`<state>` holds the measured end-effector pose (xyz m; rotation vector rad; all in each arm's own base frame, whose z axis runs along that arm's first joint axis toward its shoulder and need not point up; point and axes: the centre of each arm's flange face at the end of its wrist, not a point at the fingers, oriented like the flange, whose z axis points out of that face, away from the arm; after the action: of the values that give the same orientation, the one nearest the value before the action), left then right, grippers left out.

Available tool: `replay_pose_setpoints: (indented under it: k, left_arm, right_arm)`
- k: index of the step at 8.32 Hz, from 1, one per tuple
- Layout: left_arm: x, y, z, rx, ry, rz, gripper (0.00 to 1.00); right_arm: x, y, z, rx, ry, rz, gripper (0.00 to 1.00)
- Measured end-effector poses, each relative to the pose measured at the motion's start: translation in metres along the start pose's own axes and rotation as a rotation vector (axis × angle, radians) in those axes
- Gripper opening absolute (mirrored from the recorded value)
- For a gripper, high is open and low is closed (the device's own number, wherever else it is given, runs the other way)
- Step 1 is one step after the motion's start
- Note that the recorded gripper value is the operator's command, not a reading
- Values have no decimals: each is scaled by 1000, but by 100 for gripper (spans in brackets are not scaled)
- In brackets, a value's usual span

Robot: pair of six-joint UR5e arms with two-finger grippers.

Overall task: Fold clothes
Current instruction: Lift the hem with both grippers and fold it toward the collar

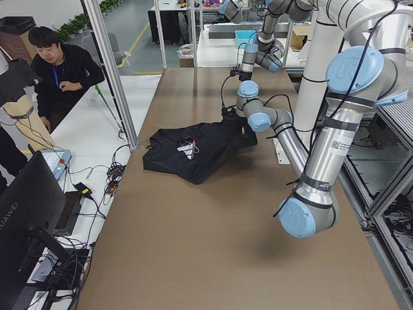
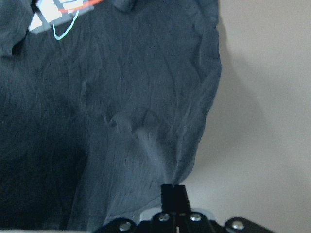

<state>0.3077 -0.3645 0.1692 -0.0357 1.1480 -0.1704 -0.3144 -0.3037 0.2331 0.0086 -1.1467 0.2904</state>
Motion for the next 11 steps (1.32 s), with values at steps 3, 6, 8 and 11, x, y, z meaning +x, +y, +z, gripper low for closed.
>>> replay_pose_setpoints:
  k: [3, 6, 8, 11]
  left_arm:
    - [-25, 107, -33, -252, 80, 147, 0]
    - [-27, 133, -44, -302, 105, 188, 0]
    - [-28, 96, -28, -211, 68, 139, 0]
    - [-28, 18, -3, -20, -1, 53, 0]
  right_arm:
    - [21, 108, -31, -295, 22, -108, 0]
    - [26, 128, -49, -331, 79, -121, 0]
    - [30, 104, -45, -230, 120, -85, 0]
    - [30, 33, -15, -58, 156, 13, 0]
